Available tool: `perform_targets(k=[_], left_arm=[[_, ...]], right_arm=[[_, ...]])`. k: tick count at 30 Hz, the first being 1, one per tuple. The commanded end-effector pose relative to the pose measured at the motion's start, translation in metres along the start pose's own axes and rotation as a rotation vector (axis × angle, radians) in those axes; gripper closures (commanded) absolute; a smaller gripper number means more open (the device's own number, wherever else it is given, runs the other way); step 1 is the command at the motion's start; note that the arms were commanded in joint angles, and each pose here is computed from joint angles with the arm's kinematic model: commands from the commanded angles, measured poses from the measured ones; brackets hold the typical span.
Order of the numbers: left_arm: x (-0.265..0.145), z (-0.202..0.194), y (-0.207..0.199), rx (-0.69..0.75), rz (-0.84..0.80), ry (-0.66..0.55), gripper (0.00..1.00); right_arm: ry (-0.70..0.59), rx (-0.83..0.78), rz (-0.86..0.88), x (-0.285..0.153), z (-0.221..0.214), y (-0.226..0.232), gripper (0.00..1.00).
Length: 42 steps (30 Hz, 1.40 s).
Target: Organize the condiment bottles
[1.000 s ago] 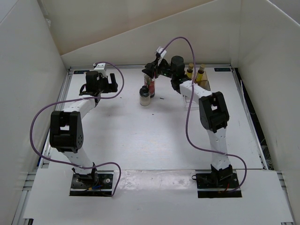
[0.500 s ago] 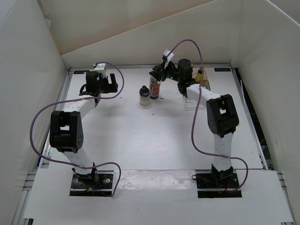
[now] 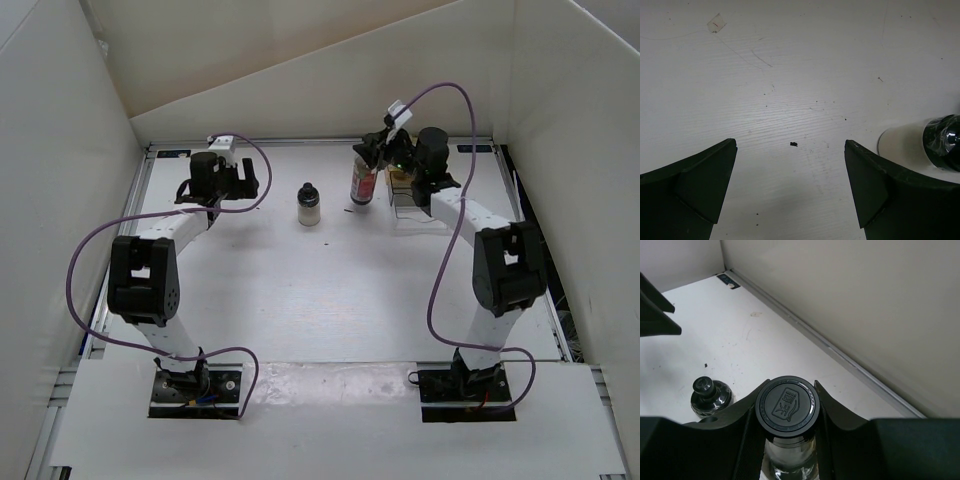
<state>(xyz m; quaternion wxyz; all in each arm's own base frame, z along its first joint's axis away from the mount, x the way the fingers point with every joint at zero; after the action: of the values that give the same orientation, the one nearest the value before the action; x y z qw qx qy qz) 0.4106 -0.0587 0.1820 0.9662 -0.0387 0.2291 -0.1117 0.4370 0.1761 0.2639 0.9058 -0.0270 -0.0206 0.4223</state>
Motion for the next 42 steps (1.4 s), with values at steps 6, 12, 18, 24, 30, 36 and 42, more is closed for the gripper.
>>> perform_targets(k=[6,12,18,24,30,36,42], left_arm=[[-0.001,0.018,-0.014,0.039,-0.019,-0.035,0.00],[0.004,0.019,-0.022,0.056,-0.033,-0.026,0.00],[0.008,0.021,-0.026,0.063,-0.034,-0.022,0.00],[0.014,0.020,-0.032,0.070,-0.047,-0.013,0.00],[0.017,0.020,-0.033,0.075,-0.045,-0.010,0.00],[0.019,0.019,-0.033,0.077,-0.047,-0.005,0.00],[0.021,0.019,-0.036,0.083,-0.049,-0.003,0.00]], right_arm=[[-0.298,-0.234,-0.146,-0.048,0.101,-0.015,1.00],[-0.297,-0.256,-0.226,-0.074,0.103,-0.031,1.00],[-0.303,-0.253,-0.298,-0.096,0.102,-0.046,1.00],[-0.304,-0.258,-0.346,-0.109,0.098,-0.053,1.00],[-0.309,-0.249,-0.392,-0.122,0.091,-0.058,1.00],[-0.306,-0.233,-0.425,-0.132,0.082,-0.059,1.00],[-0.315,-0.235,-0.432,-0.131,0.084,-0.066,1.00]])
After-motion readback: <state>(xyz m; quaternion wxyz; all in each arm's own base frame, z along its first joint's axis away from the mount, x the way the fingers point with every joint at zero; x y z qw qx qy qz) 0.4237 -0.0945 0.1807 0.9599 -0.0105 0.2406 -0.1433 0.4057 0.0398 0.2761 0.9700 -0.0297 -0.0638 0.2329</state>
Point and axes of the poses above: each gripper's point midway between its finger pads, its own x axis out along the fingers, its own y axis along the line the jaws close on, z = x × y, the point moved 10 cm from there along -x, back along the fingers, and after that the axes turned 1 degree about x, right-handed, at the moved point
